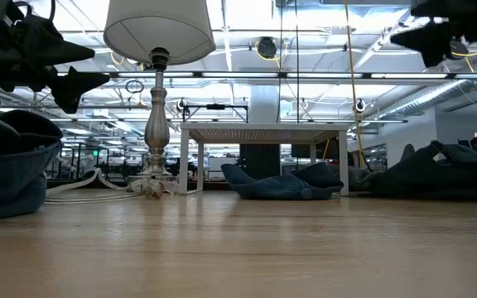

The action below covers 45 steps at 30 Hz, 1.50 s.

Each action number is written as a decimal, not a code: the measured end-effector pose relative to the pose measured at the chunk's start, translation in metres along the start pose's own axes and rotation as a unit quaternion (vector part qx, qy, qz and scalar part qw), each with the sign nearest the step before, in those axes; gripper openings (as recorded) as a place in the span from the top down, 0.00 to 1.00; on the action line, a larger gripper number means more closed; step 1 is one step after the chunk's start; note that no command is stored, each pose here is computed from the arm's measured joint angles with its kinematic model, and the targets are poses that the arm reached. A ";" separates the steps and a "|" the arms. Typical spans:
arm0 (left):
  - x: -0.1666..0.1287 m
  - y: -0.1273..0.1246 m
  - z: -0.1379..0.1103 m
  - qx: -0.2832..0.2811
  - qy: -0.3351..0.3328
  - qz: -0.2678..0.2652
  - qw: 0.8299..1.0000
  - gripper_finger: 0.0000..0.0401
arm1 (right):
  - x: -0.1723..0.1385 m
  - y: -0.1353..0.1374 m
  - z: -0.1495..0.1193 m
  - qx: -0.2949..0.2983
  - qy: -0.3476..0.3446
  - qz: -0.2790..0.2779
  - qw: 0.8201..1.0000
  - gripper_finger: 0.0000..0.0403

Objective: Pick & Place hat
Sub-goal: Put the bottom right gray cap on the shelf

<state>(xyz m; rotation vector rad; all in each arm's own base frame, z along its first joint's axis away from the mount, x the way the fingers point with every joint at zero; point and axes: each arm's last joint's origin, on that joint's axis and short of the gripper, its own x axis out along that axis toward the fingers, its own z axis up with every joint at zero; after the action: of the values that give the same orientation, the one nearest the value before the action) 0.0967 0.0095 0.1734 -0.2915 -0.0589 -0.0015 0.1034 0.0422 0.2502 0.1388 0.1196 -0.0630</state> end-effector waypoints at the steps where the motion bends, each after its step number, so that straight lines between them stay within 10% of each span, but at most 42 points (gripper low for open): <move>1: 0.000 0.000 0.000 0.000 0.000 0.000 1.000 0.38 | 0.001 0.002 0.008 -0.003 0.003 -0.001 1.000 0.37; 19: 0.000 0.000 0.000 0.000 0.000 0.000 1.000 0.38 | 0.005 0.033 0.140 -0.025 0.030 -0.029 0.999 0.37; 31: 0.000 0.000 0.000 0.000 0.000 0.000 1.000 0.38 | 0.010 0.045 0.168 0.052 0.148 -0.043 0.987 0.37; 45: 0.000 0.000 0.000 0.000 0.000 0.000 1.000 0.38 | 0.033 0.073 0.152 0.304 0.338 -0.008 0.891 0.37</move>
<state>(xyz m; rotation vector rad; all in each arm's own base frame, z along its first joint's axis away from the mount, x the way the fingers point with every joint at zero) 0.0967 0.0096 0.1734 -0.2917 -0.0587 -0.0012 0.1582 0.0909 0.4055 0.7902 0.8024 -0.0656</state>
